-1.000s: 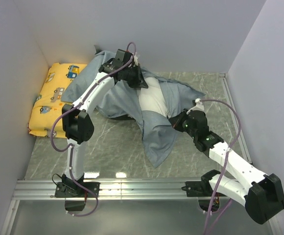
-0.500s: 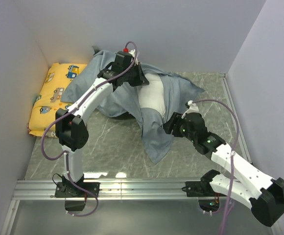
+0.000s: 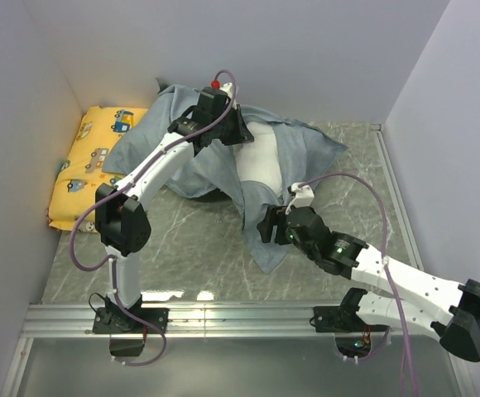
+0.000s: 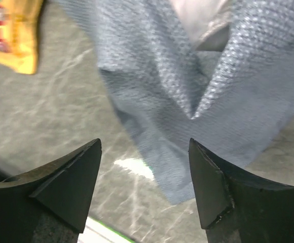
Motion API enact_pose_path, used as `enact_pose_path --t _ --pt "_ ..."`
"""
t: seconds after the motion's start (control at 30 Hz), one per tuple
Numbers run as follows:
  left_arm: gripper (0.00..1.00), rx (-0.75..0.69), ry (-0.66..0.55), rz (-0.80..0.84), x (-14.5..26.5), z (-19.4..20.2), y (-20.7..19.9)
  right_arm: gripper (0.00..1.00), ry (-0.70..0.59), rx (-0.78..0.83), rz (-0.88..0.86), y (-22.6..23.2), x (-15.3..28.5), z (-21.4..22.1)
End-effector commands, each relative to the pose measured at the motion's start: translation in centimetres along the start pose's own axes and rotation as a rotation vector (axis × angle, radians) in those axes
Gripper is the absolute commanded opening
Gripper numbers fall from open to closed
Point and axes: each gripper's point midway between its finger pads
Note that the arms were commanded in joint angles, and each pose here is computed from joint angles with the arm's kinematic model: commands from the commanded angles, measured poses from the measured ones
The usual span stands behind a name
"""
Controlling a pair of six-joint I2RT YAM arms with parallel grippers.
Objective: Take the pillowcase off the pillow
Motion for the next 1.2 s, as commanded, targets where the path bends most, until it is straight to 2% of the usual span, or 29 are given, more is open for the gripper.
enact_pose_path --t 0.0,0.17,0.23,0.27,0.3,0.37,0.4,0.53,0.6,0.77,0.93,1.03,1.1,1.13,1.17 --pt "0.0 -0.068 -0.252 0.113 4.7 -7.5 -5.0 0.78 -0.104 0.047 0.176 -2.9 -1.1 -1.1" --pt "0.0 -0.08 -0.245 0.114 5.0 -7.4 -5.4 0.77 -0.19 0.091 0.223 -4.2 -2.0 -1.6" --pt "0.0 -0.084 -0.249 0.116 5.3 -7.6 -5.5 0.68 -0.213 0.104 0.217 -4.1 -2.2 -2.0" --pt "0.0 -0.089 -0.254 0.12 5.6 -7.8 -5.8 0.57 -0.235 0.112 0.2 -3.7 -2.3 -2.4" --pt "0.0 -0.091 -0.255 0.123 5.7 -7.9 -5.9 0.29 -0.238 0.111 0.186 -3.4 -2.3 -2.5" --pt "0.0 -0.1 -0.263 0.13 6.2 -8.4 -6.4 0.06 -0.248 0.102 0.166 -3.2 -2.2 -2.6" --pt "0.0 -0.103 -0.268 0.134 6.3 -8.6 -6.6 0.0 -0.249 0.09 0.163 -3.2 -2.1 -2.6" --pt "0.0 -0.105 -0.31 0.138 7.7 -10.6 -6.6 0.0 -0.242 0.034 0.192 -4.2 -1.5 -2.0" --pt "0.0 -0.094 -0.34 0.153 8.9 -11.9 -6.7 0.0 -0.198 -0.003 0.239 -5.3 -1.2 -0.5" --pt "0.0 -0.073 -0.462 0.215 14.5 -16.4 -6.9 0.0 -0.078 -0.14 0.273 -6.0 -1.4 2.9" --pt "0.0 -0.063 -0.522 0.226 17.6 -19.2 -6.1 0.0 -0.022 -0.188 0.347 -7.5 -1.7 5.0" --pt "0.0 -0.051 -0.517 0.233 18.3 -19.5 -5.3 0.0 -0.015 -0.217 0.342 -8.2 -1.7 5.5" --pt "0.0 -0.046 -0.494 0.266 18.3 -18.3 -5.4 0.0 -0.007 -0.247 0.343 -9.1 -2.2 5.1" --pt "0.0 -0.041 -0.5 0.293 19.8 -17.7 -6.2 0.0 -0.005 -0.256 0.348 -9.6 -2.4 4.8" --pt "0.0 -0.024 -0.463 0.307 18.2 -16.1 -5.3 0.0 0.0 -0.26 0.345 -10.2 -2.6 4.2"
Point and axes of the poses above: each gripper's point midway between its finger pads, its own x axis back along the fingers, its own y axis along the line the jaws close on, z = x × y, and after that the axes turned 2 degrees about x, right-handed
